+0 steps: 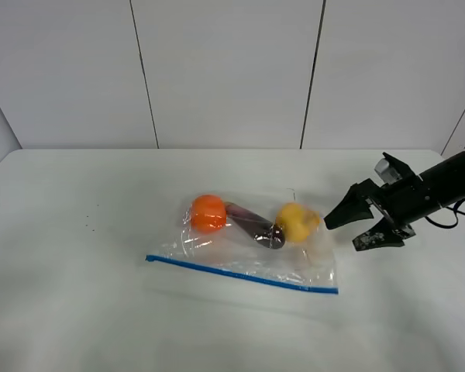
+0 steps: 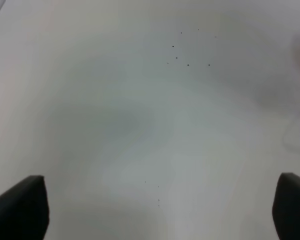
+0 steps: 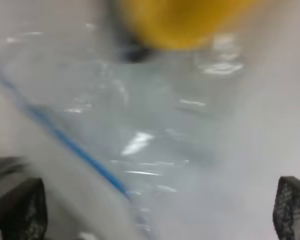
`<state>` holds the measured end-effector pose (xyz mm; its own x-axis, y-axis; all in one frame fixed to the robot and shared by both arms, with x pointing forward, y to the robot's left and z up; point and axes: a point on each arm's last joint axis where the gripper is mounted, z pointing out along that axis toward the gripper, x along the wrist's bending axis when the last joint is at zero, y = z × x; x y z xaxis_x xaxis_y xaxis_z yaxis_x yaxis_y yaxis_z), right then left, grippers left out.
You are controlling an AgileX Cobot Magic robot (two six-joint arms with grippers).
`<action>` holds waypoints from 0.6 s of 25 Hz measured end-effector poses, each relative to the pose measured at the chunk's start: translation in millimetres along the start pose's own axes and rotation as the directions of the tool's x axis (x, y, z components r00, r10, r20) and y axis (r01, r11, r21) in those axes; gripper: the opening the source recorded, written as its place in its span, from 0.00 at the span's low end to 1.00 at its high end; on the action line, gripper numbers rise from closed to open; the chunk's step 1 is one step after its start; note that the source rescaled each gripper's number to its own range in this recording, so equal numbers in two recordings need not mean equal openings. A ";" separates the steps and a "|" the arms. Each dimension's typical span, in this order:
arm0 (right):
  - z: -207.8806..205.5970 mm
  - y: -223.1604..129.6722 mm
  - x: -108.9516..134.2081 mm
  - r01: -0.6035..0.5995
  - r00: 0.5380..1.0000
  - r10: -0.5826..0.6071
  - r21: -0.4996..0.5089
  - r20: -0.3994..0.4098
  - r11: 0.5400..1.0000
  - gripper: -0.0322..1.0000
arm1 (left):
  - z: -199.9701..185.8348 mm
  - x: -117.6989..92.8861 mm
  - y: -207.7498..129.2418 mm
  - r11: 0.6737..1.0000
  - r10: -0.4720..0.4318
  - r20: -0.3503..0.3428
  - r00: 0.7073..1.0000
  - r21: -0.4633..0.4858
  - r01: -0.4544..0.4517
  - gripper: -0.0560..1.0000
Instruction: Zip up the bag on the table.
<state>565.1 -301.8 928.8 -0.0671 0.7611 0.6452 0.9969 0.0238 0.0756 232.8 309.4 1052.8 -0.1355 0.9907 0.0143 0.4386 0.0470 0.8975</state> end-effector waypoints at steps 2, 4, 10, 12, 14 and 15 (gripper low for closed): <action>-10.9 3.2 -9.0 -0.054 0.983 0.050 0.018 0.176 0.998 1.00 | 0.0 0.0 0.0 1.000 0.000 0.000 1.000 0.000 0.000 1.00; -24.9 2.9 -17.2 -0.075 0.928 0.064 0.016 0.366 0.997 1.00 | 0.0 0.0 0.0 1.000 0.000 0.000 1.000 0.000 0.000 1.00; -58.4 2.1 -13.6 -0.019 0.731 0.062 -0.070 0.679 0.997 1.00 | 0.0 0.0 0.0 1.000 0.000 0.000 1.000 0.000 0.000 1.00; -56.1 4.5 -3.1 0.025 0.718 0.033 -0.072 0.695 0.997 1.00 | 0.0 0.0 0.0 1.000 0.000 0.000 1.000 0.000 0.000 1.00; -47.3 8.4 9.4 0.079 0.718 -0.013 -0.063 0.696 0.995 1.00 | 0.0 0.0 0.0 1.000 0.000 0.000 1.000 0.000 0.000 1.00; -43.5 9.7 13.9 0.097 0.718 -0.029 -0.058 0.695 0.994 1.00 | 0.0 0.0 0.0 1.000 0.000 0.000 1.000 0.000 0.000 1.00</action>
<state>572.0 -319.2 971.6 -0.0481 0.9966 -0.0674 0.9814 0.0597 0.1823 232.8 309.4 1052.8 -0.1355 0.9907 0.0143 0.4386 0.0470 0.8975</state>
